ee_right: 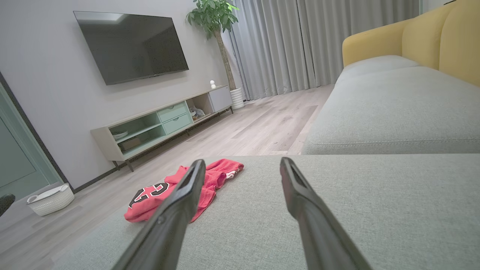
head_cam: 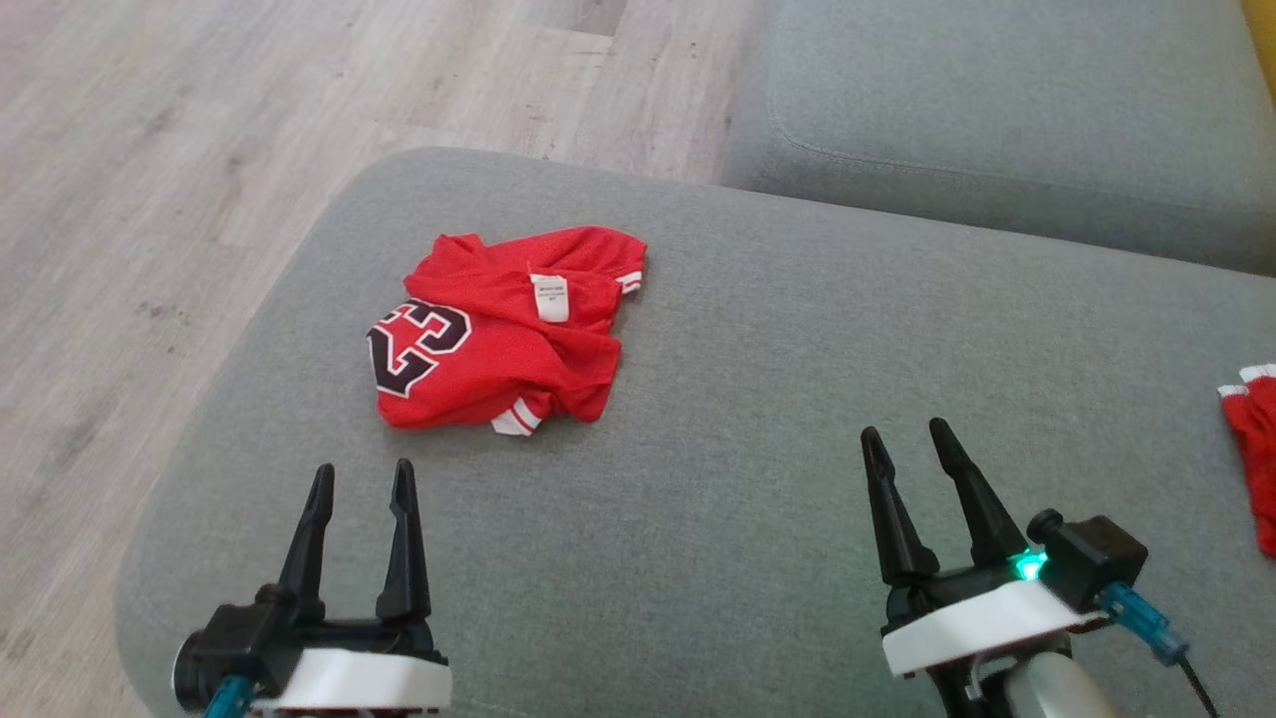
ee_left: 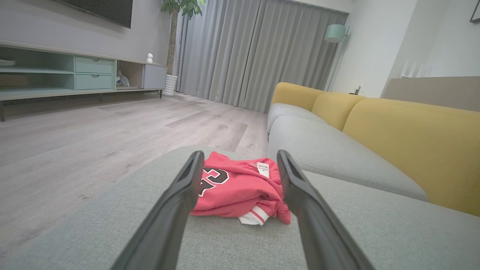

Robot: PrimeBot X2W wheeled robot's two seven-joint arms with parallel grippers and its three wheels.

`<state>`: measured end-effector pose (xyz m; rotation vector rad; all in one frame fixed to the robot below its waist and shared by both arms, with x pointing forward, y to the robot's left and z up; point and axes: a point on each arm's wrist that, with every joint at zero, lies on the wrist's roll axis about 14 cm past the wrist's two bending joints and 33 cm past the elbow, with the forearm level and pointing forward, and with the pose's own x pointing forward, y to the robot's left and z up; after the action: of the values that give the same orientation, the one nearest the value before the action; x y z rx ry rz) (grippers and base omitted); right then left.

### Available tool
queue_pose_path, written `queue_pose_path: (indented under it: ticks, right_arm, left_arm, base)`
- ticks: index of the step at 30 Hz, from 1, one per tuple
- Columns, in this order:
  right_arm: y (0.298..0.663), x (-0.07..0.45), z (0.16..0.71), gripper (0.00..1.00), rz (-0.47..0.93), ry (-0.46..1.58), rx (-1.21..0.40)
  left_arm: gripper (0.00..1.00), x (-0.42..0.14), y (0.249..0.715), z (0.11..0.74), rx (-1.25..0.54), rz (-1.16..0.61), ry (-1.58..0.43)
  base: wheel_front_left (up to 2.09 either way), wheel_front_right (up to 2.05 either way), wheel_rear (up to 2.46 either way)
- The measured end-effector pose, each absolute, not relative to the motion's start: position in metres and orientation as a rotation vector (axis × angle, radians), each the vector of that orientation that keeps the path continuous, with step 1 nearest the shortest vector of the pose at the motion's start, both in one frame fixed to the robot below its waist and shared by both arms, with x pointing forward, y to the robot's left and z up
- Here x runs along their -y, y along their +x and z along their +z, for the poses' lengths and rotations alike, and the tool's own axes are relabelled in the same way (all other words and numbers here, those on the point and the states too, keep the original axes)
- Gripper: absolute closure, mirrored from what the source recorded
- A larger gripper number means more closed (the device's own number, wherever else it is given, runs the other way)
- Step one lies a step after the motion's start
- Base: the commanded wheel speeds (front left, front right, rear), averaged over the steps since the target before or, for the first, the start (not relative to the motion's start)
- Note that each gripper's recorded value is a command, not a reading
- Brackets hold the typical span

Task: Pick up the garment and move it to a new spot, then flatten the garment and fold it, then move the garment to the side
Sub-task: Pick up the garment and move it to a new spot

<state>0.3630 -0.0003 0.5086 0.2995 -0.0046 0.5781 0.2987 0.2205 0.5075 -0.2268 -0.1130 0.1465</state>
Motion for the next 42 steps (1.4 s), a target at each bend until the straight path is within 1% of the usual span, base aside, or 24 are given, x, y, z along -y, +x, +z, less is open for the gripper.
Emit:
queue_pose_path:
  ticks: [6, 10, 14, 18, 25, 29, 36, 37, 38, 39, 42]
  right_arm:
    - [0.367, 0.009, 0.502, 0.00, 0.549, 0.305, -0.010]
    - [0.373, 0.019, 0.492, 0.00, 0.513, 0.304, -0.031]
    - [0.381, 0.026, 0.482, 0.00, 0.489, 0.301, -0.051]
    - [0.398, 0.029, 0.480, 0.00, 0.474, 0.297, -0.044]
    - [0.421, 0.048, 0.464, 0.00, 0.409, 0.307, -0.063]
    - [0.425, 0.062, 0.452, 0.00, 0.364, 0.308, -0.085]
    - [0.432, 0.082, 0.446, 0.00, 0.306, 0.301, -0.088]
    - [0.432, 0.083, 0.446, 0.00, 0.303, 0.300, -0.088]
    - [0.432, 0.084, 0.447, 0.00, 0.302, 0.300, -0.086]
    - [0.432, 0.084, 0.448, 0.00, 0.301, 0.299, -0.083]
    - [0.433, 0.086, 0.452, 0.00, 0.299, 0.297, -0.071]
  left_arm:
    - [0.00, -0.212, 0.308, 0.502, 0.088, 0.115, -0.217]
    - [0.00, -0.191, 0.330, 0.496, 0.046, 0.026, -0.179]
    - [0.00, -0.171, 0.366, 0.483, -0.060, -0.073, -0.122]
    - [0.00, -0.156, 0.404, 0.464, -0.188, -0.156, -0.059]
    - [0.00, -0.148, 0.456, 0.423, -0.386, -0.226, 0.034]
    - [0.00, -0.141, 0.471, 0.392, -0.502, -0.251, 0.058]
    - [0.00, -0.133, 0.479, 0.359, -0.614, -0.271, 0.064]
    - [0.22, -0.132, 0.480, 0.357, -0.628, -0.271, 0.065]
    - [0.90, -0.132, 0.482, 0.358, -0.630, -0.270, 0.062]
    - [1.00, -0.132, 0.484, 0.359, -0.627, -0.269, 0.061]
    - [1.00, -0.129, 0.485, 0.365, -0.581, -0.273, 0.044]
  base:
    - [0.00, 0.00, 0.00]
    - [0.00, 0.00, 0.00]
    - [0.00, 0.00, 0.00]
    - [0.00, 0.00, 0.00]
    - [0.00, 0.00, 0.00]
    - [0.00, 0.00, 0.00]
    - [0.00, 0.00, 0.00]
    - [0.00, 0.00, 0.00]
    - [0.00, 0.00, 0.00]
    - [0.00, 0.00, 0.00]
    - [0.00, 0.00, 0.00]
